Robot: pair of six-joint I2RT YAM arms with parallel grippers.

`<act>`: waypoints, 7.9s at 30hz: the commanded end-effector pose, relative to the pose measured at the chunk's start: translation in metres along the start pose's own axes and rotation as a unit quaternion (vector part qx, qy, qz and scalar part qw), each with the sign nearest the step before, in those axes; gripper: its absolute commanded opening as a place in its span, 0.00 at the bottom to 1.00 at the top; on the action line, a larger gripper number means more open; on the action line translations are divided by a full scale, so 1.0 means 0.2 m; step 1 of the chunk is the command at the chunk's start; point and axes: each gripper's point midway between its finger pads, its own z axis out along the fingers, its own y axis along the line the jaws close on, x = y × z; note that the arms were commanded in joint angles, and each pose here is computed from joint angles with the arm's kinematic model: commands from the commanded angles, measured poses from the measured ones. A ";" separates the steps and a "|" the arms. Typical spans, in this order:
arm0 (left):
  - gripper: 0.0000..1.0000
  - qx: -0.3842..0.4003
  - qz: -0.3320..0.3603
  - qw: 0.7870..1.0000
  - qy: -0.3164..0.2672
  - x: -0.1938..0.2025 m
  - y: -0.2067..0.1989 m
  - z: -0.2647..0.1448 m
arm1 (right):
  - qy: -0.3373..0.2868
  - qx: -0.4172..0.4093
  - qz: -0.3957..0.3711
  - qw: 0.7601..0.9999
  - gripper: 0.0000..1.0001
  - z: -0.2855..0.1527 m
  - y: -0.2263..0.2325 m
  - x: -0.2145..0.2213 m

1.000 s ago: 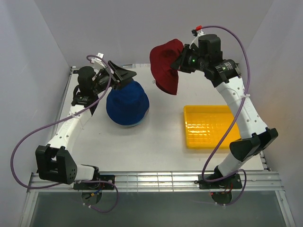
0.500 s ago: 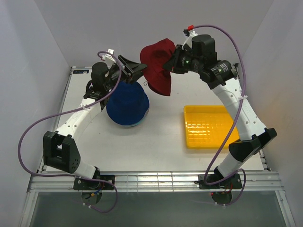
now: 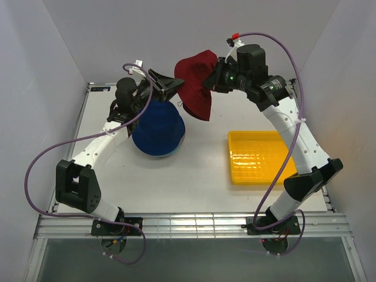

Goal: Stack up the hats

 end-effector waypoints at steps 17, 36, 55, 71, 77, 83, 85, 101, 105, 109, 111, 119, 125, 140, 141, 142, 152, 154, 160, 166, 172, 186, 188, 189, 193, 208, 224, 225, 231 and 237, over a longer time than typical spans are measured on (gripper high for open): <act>0.00 0.004 0.025 1.000 0.012 0.06 0.00 -0.06 | 0.034 -0.005 -0.058 0.998 0.09 0.09 -0.03 0.10; 0.00 0.038 0.047 0.998 -0.025 -0.04 -0.10 -0.01 | 0.063 0.049 -0.061 0.995 0.55 0.18 -0.20 0.24; 0.00 0.051 0.051 0.996 -0.050 -0.19 -0.12 -0.10 | 0.054 0.036 -0.061 0.996 0.71 0.13 -0.21 0.21; 0.00 0.070 0.072 0.994 -0.044 -0.21 -0.07 -0.39 | 0.051 -0.017 -0.019 0.998 0.76 0.21 -0.25 0.12; 0.00 0.060 0.083 0.993 -0.051 -0.20 0.00 -0.53 | 0.056 -0.061 -0.004 0.997 0.77 0.29 -0.21 0.13; 0.00 0.038 0.081 0.994 -0.069 -0.22 0.13 -0.66 | 0.054 -0.114 -0.006 0.992 0.77 0.33 -0.15 0.13; 0.00 0.030 0.076 0.994 -0.071 -0.22 0.18 -0.69 | 0.055 -0.126 -0.011 0.991 0.77 0.33 -0.14 0.14; 0.00 0.031 0.065 0.994 -0.080 -0.14 0.42 -0.86 | 0.096 -0.114 -0.018 0.989 0.75 0.42 -0.18 0.31; 0.00 0.038 0.053 0.993 -0.095 -0.14 0.49 -0.92 | 0.111 -0.106 -0.011 0.988 0.75 0.45 -0.22 0.37; 0.00 0.039 0.034 0.993 -0.108 -0.13 0.56 -0.98 | 0.118 -0.102 -0.006 0.988 0.75 0.47 -0.25 0.40; 0.00 0.041 0.027 0.992 -0.115 -0.15 0.58 -0.99 | 0.122 -0.100 -0.005 0.988 0.75 0.48 -0.26 0.42; 0.00 0.051 -0.020 0.988 -0.143 -0.22 0.63 -1.02 | 0.129 -0.097 -0.001 0.987 0.75 0.51 -0.28 0.45; 0.00 0.055 -0.050 0.984 -0.161 -0.27 0.69 -1.05 | 0.134 -0.097 0.002 0.986 0.75 0.52 -0.29 0.47; 0.00 0.033 -0.102 0.981 -0.162 -0.29 0.89 -1.04 | 0.155 -0.108 0.023 0.982 0.73 0.57 -0.30 0.55; 0.00 0.029 -0.107 0.981 -0.162 -0.29 0.91 -1.04 | 0.158 -0.113 0.026 0.981 0.72 0.59 -0.29 0.56; 0.00 0.028 -0.108 0.980 -0.163 -0.29 0.92 -1.04 | 0.160 -0.116 0.028 0.980 0.71 0.59 -0.29 0.57; 0.00 -0.024 -0.124 0.978 -0.164 -0.30 1.05 -1.03 | 0.176 -0.149 0.078 0.970 0.62 0.69 -0.26 0.64; 0.00 -0.033 -0.121 0.978 -0.165 -0.31 1.07 -1.02 | 0.182 -0.155 0.091 0.967 0.60 0.71 -0.25 0.66; 0.00 -0.056 -0.128 0.977 -0.163 -0.30 1.14 -1.02 | 0.188 -0.156 0.113 0.963 0.60 0.78 -0.28 0.69; 0.00 -0.072 -0.127 0.976 -0.162 -0.31 1.16 -1.02 | 0.190 -0.173 0.138 0.956 0.59 0.83 -0.28 0.72; 0.00 -0.091 -0.124 0.975 -0.162 -0.31 1.18 -1.02 | 0.189 -0.190 0.159 0.950 0.58 0.84 -0.26 0.74; 0.00 -0.112 -0.113 0.974 -0.159 -0.32 1.21 -1.02 | 0.173 -0.222 0.173 0.944 0.56 0.78 -0.19 0.69; 0.00 -0.115 -0.114 0.974 -0.159 -0.32 1.21 -1.02 | 0.170 -0.223 0.171 0.944 0.56 0.77 -0.18 0.68; 0.00 -0.115 -0.113 0.974 -0.158 -0.32 1.21 -1.02 | 0.170 -0.225 0.170 0.944 0.56 0.76 -0.17 0.68; 0.00 -0.117 -0.114 0.974 -0.159 -0.32 1.21 -1.02 | 0.170 -0.236 0.174 0.941 0.56 0.75 -0.16 0.68; 0.00 -0.141 -0.106 0.971 -0.159 -0.34 1.23 -1.03 | 0.167 -0.254 0.187 0.934 0.49 0.74 -0.13 0.68; 0.00 -0.177 -0.101 0.966 -0.161 -0.37 1.27 -1.03 | 0.176 -0.230 0.212 0.933 0.08 0.83 -0.20 0.74; 0.00 -0.179 -0.103 0.965 -0.161 -0.37 1.28 -1.03 | 0.177 -0.222 0.208 0.936 0.08 0.85 -0.22 0.76; 0.00 -0.210 -0.103 0.958 -0.164 -0.38 1.32 -1.05 | 0.202 -0.145 0.211 0.945 0.08 0.92 -0.37 0.88; 0.00 -0.270 -0.115 0.942 -0.163 -0.37 1.43 -1.09 | 0.231 -0.083 0.224 0.943 0.08 0.94 -0.51 1.03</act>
